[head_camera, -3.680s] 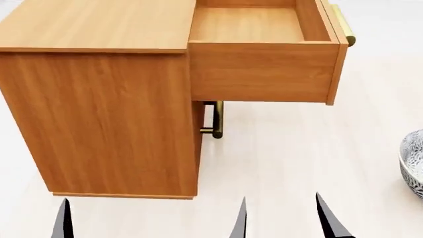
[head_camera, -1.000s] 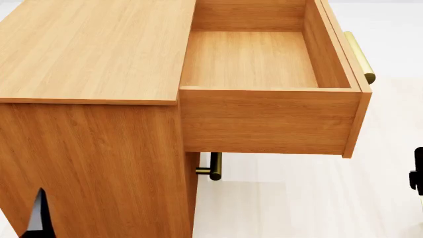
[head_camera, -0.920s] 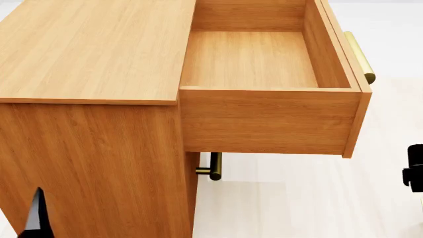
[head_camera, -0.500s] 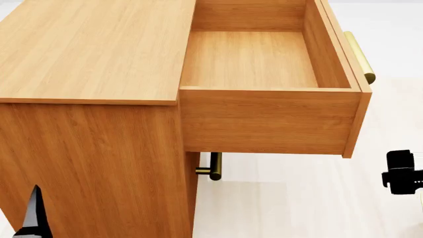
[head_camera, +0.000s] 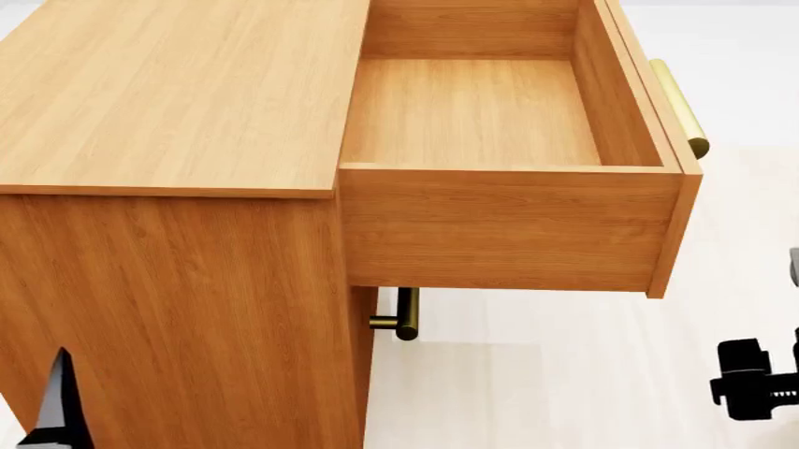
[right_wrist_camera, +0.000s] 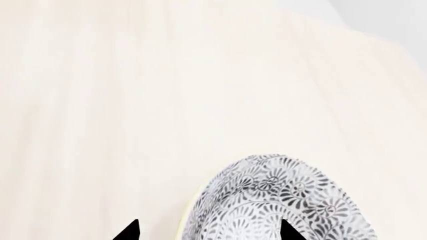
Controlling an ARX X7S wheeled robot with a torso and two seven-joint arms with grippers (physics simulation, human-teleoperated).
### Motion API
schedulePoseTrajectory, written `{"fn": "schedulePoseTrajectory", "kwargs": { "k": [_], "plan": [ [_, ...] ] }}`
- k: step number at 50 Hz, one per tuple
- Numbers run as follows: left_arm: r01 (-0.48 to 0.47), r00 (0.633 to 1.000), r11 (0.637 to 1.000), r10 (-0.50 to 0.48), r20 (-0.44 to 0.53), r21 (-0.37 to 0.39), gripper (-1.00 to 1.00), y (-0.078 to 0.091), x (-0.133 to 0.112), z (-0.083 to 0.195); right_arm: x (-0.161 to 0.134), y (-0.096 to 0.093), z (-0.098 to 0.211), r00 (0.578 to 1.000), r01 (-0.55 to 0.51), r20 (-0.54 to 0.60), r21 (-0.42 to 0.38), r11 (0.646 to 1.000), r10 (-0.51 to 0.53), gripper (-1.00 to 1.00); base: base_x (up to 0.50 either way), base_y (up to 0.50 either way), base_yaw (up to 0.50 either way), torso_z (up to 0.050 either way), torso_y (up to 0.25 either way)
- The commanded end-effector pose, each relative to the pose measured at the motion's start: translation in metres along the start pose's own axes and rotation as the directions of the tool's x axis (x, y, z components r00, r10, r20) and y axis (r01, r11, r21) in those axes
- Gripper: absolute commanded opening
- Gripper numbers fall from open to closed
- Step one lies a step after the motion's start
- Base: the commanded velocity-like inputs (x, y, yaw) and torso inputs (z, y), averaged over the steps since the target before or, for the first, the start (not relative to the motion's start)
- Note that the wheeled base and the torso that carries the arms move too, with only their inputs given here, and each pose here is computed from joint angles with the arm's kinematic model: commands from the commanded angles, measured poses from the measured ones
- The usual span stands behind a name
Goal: Put the bowl on top of the cabinet.
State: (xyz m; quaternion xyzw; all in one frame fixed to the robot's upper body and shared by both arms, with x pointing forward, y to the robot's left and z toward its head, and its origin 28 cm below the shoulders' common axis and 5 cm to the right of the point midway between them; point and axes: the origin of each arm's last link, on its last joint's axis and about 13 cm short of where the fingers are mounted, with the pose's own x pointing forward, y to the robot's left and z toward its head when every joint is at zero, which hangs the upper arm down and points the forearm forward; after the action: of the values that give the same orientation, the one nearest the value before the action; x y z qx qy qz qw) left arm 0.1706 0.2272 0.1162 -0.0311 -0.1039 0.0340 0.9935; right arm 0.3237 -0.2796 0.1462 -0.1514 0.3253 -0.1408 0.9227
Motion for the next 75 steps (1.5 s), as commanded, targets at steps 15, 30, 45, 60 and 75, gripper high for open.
{"fn": "schedulePoseTrajectory", "kwargs": {
  "k": [15, 30, 45, 60, 75],
  "plan": [
    [0.005, 1.000, 1.000, -0.005, 0.006, -0.004, 1.00, -0.001, -0.002, 0.003, 0.035, 0.005, -0.038, 0.996, -0.029, -0.081, -0.040, 0.999, 0.025, 1.00, 0.00, 0.00, 0.00, 0.000, 0.000],
    [0.012, 1.000, 1.000, -0.012, 0.018, -0.011, 1.00, -0.001, -0.004, 0.005, 0.025, 0.007, -0.040, 0.998, -0.025, -0.063, -0.031, 0.999, 0.023, -1.00, 0.00, 0.00, 0.00, 0.000, 0.000],
    [0.022, 1.000, 1.000, -0.022, 0.021, -0.017, 1.00, -0.001, -0.005, 0.007, 0.002, -0.006, -0.027, 0.998, 0.053, -0.044, -0.002, 0.999, -0.053, -1.00, 0.00, 0.00, 0.00, 0.000, 0.000],
    [0.029, 0.999, 0.999, -0.029, 0.014, -0.025, 1.00, -0.002, -0.004, 0.007, -0.102, -0.051, 0.032, 0.980, 0.188, 0.074, -0.009, 0.982, -0.187, -1.00, 0.00, 0.00, 0.00, 0.000, 0.000],
    [0.036, 0.998, 0.998, -0.034, 0.044, -0.057, 1.00, 0.001, -0.011, 0.018, -0.171, -0.075, 0.071, 0.949, 0.272, 0.172, -0.016, 0.962, -0.265, -1.00, 0.00, 0.00, 0.00, 0.000, 0.000]
  ]
}}
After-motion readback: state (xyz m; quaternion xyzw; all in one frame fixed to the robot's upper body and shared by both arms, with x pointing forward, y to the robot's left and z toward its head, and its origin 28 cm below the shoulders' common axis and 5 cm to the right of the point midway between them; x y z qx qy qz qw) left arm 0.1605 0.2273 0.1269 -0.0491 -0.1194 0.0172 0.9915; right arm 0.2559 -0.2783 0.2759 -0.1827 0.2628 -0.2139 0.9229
